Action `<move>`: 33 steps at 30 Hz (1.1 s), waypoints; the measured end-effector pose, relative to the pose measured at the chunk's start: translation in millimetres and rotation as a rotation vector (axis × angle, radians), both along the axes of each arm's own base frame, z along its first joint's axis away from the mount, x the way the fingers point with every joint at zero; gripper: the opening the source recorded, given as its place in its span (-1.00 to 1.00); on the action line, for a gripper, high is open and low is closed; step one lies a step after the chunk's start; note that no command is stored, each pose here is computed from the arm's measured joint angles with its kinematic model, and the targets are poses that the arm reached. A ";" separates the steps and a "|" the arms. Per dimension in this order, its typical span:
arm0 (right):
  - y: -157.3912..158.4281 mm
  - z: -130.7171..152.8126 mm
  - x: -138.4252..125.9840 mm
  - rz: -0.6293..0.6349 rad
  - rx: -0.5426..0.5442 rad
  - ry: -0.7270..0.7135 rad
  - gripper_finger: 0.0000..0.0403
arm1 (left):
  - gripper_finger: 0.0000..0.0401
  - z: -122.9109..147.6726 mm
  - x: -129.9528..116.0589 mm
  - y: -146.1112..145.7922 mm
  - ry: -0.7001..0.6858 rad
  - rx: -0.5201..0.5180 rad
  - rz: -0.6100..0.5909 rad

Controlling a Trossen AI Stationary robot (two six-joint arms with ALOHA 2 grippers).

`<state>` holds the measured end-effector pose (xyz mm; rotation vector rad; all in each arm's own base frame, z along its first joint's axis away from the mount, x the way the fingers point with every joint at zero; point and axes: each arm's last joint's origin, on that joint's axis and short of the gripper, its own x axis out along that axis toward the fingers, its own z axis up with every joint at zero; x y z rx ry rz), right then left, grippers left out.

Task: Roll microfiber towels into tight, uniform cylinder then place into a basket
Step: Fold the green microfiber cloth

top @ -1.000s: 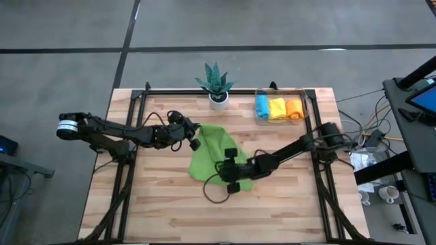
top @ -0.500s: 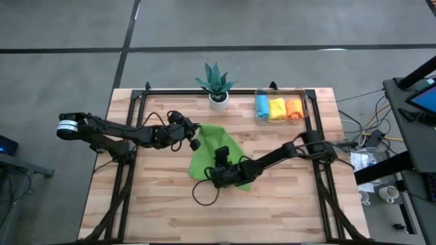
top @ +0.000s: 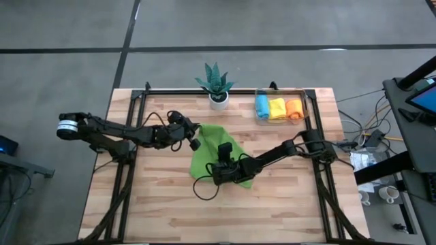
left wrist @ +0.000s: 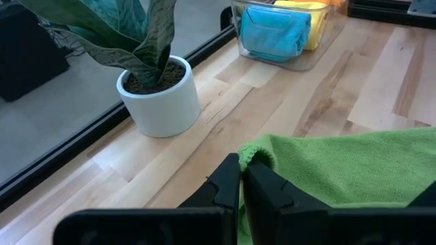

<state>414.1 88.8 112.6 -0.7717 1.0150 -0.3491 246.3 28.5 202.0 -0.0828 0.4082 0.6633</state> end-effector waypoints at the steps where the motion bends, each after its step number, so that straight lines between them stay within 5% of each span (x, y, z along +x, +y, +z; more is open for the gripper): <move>1: -0.9 0.0 0.2 -0.003 0.001 -0.001 -0.40 | -1.00 0.0 0.0 0.0 0.000 0.000 0.000; 5: -1.7 1.0 1.2 -0.006 0.002 -0.005 -0.50 | -1.00 0.0 0.0 0.1 0.000 0.000 0.001; 9: -1.5 9.3 2.4 -0.024 0.017 -0.043 -0.87 | -1.00 -0.1 -0.1 0.0 0.000 0.000 0.000; 12: -2.2 29.4 -0.4 -0.060 0.054 -0.118 -0.94 | -1.00 -2.0 -1.1 -0.1 0.021 0.000 -0.001; 22: -23.6 91.8 -82.3 -0.283 0.267 -0.381 -0.96 | -1.00 2.4 -13.0 -3.2 0.076 -0.031 -0.024; 29: -35.1 99.4 -145.9 -0.344 0.628 -0.504 -0.96 | -1.00 18.5 -20.1 -23.0 -0.035 -0.123 -0.151; 33: -32.5 98.8 -161.4 -0.287 0.871 -0.466 -0.96 | -1.00 19.7 -20.8 -42.9 -0.033 -0.220 -0.338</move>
